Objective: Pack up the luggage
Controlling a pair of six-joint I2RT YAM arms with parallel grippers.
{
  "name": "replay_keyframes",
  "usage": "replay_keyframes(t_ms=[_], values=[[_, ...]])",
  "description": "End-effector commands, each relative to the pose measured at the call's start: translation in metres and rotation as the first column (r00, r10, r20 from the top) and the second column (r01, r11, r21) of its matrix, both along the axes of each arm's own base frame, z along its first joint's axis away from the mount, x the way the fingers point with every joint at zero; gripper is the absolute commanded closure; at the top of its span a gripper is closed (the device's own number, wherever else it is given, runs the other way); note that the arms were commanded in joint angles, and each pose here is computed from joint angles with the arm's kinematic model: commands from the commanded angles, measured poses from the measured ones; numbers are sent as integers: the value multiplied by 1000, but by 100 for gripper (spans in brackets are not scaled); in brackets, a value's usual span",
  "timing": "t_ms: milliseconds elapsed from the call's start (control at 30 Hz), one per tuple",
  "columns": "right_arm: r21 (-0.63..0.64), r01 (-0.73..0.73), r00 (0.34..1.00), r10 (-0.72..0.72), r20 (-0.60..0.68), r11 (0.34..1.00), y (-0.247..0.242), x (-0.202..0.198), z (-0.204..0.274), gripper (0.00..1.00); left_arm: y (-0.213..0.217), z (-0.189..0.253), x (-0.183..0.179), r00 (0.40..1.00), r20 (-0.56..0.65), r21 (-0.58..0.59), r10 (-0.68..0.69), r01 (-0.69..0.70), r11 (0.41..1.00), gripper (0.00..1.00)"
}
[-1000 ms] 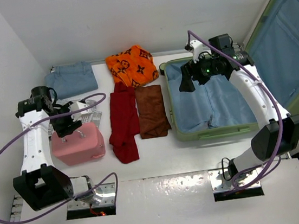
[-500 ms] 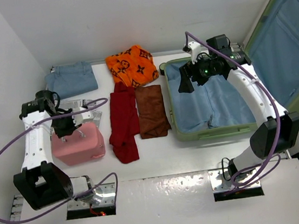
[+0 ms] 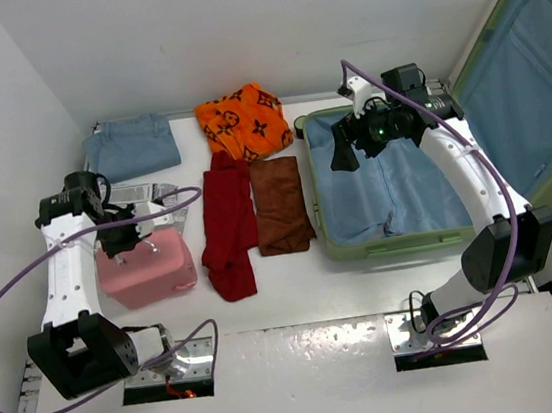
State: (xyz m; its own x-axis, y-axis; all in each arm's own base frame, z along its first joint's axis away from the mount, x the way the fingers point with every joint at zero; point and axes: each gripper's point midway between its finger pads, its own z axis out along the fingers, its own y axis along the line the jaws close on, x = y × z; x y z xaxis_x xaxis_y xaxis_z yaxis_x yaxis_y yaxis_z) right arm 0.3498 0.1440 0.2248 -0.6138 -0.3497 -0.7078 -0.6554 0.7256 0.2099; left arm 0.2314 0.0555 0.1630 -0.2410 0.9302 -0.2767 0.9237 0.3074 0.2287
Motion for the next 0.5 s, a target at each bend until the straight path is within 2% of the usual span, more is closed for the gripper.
replay_keyframes(t_ms=[0, 233, 400, 467], values=[[-5, -14, 998, 14, 66, 1000, 0, 0, 17, 1, -22, 33, 8, 993, 120, -100, -11, 23, 995, 100], [-27, 26, 996, -23, 83, 999, -9, -2, 18, 1, -45, 104, 29, 951, 309, -222, 36, 35, 974, 100], [9, 123, 988, -123, 96, 992, -28, 9, 28, 3, -66, 166, 48, 871, 486, -266, 69, 72, 961, 100], [36, 202, 973, -205, 111, 979, -45, 18, 36, 3, -86, 192, 52, 846, 523, -328, 101, 91, 940, 100]])
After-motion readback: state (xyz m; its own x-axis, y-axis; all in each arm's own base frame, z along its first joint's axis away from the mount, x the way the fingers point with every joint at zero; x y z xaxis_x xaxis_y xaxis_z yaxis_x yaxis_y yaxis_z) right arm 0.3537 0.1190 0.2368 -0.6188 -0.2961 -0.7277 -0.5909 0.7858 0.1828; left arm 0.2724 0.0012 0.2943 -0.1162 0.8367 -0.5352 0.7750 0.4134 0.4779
